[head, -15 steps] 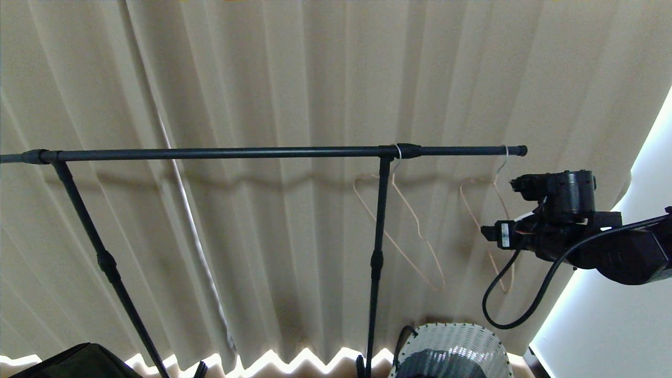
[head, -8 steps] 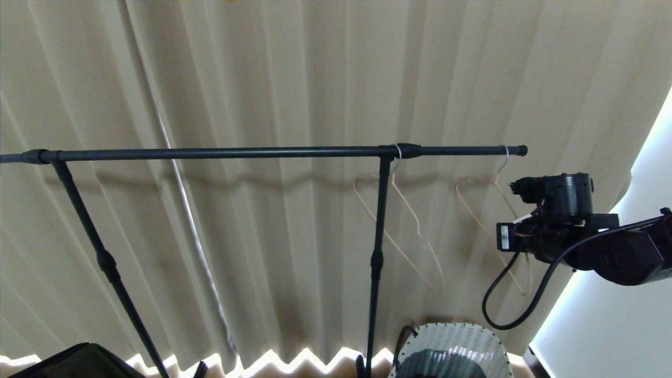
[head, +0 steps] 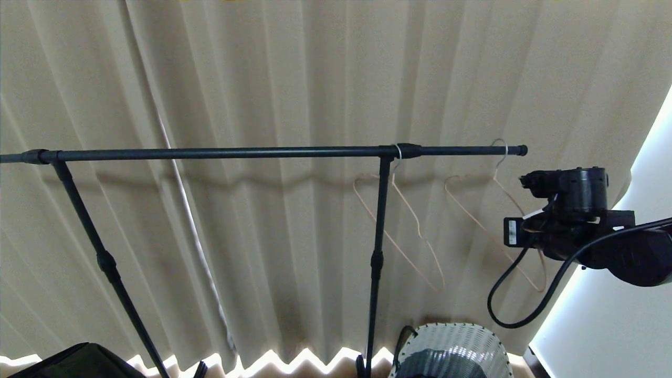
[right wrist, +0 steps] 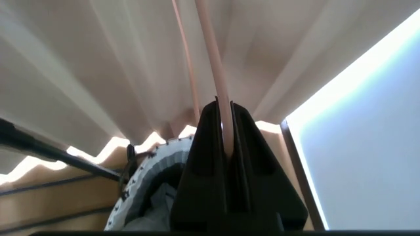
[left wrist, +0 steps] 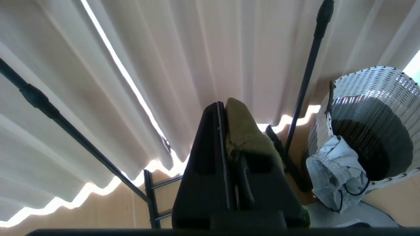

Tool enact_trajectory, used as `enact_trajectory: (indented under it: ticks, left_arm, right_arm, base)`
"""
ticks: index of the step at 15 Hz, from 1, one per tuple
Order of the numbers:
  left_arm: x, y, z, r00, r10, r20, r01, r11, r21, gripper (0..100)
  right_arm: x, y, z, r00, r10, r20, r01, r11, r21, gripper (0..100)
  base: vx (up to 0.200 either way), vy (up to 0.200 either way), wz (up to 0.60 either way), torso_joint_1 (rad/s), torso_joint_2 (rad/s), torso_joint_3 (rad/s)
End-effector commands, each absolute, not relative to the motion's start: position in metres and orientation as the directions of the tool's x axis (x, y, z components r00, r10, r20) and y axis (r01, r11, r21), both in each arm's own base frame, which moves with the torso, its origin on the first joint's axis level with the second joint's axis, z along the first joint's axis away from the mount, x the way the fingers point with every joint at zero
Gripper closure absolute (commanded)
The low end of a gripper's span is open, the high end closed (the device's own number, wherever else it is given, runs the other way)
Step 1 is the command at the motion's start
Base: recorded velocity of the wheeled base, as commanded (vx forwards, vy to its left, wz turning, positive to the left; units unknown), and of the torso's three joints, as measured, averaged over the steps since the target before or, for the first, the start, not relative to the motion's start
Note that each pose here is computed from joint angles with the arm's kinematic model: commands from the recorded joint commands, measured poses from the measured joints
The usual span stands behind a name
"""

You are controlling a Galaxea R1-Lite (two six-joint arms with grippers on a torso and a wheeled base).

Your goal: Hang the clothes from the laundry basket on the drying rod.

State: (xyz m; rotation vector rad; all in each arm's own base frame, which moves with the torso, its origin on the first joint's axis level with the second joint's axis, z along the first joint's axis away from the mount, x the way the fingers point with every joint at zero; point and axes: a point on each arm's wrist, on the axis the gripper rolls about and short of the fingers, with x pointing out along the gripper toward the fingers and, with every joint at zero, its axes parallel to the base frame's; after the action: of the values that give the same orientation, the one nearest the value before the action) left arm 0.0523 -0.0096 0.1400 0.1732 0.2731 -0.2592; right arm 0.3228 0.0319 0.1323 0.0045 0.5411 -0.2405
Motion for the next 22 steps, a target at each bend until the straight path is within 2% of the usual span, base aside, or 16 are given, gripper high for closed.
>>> enact_trajectory:
  ticks: [1,3,7,10,13,22]
  left_arm:
    - [0.052,-0.01,0.14,0.931,-0.228,-0.286,0.275,0.952,0.134,100]
    - [0.052,-0.01,0.141,0.931,-0.228,-0.285,0.274,0.952,0.134,100]
    - [0.052,-0.01,0.141,0.932,-0.228,-0.283,0.274,0.952,0.134,100]
    - [0.052,-0.009,0.141,0.933,-0.224,-0.282,0.27,0.953,0.136,100]
    - [0.053,-0.009,0.143,0.935,-0.223,-0.277,0.268,0.953,0.138,100]
    - [0.053,-0.009,0.143,0.934,-0.224,-0.277,0.269,0.953,0.137,100]
  right_arm:
    - [0.312,0.031,0.147,0.853,-0.22,-0.474,0.227,0.973,-0.041,100]
    - [0.306,0.03,0.155,0.87,-0.216,-0.443,0.227,0.973,-0.028,100]
    - [0.27,0.027,0.157,0.898,-0.208,-0.387,0.221,0.975,-0.013,100]
    - [0.251,0.025,0.156,0.901,-0.207,-0.382,0.219,0.976,-0.012,100]
    - [0.229,0.023,0.154,0.9,-0.2,-0.387,0.21,0.978,-0.016,100]
    - [0.204,0.023,0.149,0.9,-0.185,-0.394,0.195,0.981,-0.015,100]
  base:
    - [0.0,0.0,0.0,0.0,0.0,0.0]
    - [0.0,0.0,0.0,0.0,0.0,0.0]
    - [0.0,0.0,0.0,0.0,0.0,0.0]
    - [0.0,0.0,0.0,0.0,0.0,0.0]
    - [-0.2,0.0,0.0,0.007,0.01,0.004]
    - [-0.2,0.0,0.0,-0.002,0.0,0.001]
